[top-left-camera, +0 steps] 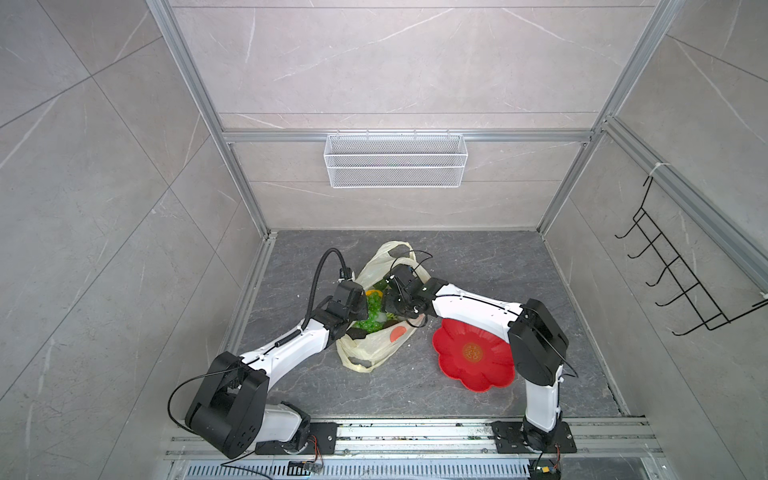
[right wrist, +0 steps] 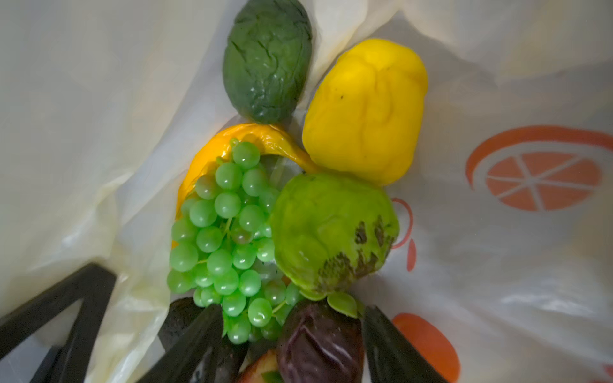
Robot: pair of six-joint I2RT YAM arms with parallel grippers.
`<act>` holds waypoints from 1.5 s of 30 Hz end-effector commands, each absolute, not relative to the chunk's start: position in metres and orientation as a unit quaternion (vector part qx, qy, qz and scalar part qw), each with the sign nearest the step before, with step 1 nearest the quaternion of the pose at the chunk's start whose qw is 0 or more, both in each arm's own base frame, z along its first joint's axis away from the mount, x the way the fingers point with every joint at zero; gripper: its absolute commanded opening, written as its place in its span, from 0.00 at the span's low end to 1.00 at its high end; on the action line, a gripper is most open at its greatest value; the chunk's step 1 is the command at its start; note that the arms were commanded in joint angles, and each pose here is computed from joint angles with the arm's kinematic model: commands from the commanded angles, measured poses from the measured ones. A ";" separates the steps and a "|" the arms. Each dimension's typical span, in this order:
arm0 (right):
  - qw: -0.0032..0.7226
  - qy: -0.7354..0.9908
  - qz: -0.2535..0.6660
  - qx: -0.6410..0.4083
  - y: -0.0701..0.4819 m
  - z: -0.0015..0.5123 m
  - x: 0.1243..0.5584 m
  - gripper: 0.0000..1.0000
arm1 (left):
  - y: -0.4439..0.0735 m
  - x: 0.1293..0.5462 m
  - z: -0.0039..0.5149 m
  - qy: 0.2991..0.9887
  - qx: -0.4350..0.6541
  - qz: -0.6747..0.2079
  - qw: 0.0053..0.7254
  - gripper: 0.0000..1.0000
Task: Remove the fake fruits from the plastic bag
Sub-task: 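Reach the right gripper into the bag and grasp the bumpy green fruit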
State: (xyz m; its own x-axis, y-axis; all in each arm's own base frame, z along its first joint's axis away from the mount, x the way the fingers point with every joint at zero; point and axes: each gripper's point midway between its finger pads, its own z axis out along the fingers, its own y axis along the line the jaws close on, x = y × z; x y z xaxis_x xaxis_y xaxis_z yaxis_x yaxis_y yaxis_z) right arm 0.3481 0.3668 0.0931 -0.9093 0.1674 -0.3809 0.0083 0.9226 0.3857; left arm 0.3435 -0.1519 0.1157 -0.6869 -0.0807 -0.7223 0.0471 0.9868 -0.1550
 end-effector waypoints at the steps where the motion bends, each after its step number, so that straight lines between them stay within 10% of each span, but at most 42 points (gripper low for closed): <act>1: 0.208 0.957 0.184 0.081 0.372 0.087 0.358 0.70 | -0.155 0.347 0.134 0.901 -0.019 -0.102 0.422 0.02; 36: 0.201 0.970 0.115 0.076 0.370 0.052 0.396 0.90 | -0.151 0.348 0.129 0.901 -0.020 -0.088 0.423 0.02; 45: 0.190 0.972 0.120 0.072 0.374 0.046 0.395 0.75 | -0.149 0.348 0.129 0.901 -0.020 -0.082 0.425 0.02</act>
State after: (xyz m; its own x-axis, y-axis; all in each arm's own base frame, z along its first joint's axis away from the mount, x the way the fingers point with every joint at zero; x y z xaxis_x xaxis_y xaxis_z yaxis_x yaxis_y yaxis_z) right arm 0.3974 0.3747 0.0483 -0.9115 0.1995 -0.3596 0.0996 0.9555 0.2777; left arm 0.3424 -0.1495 0.1183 -0.6732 -0.0875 -0.7342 0.0433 0.9866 -0.1574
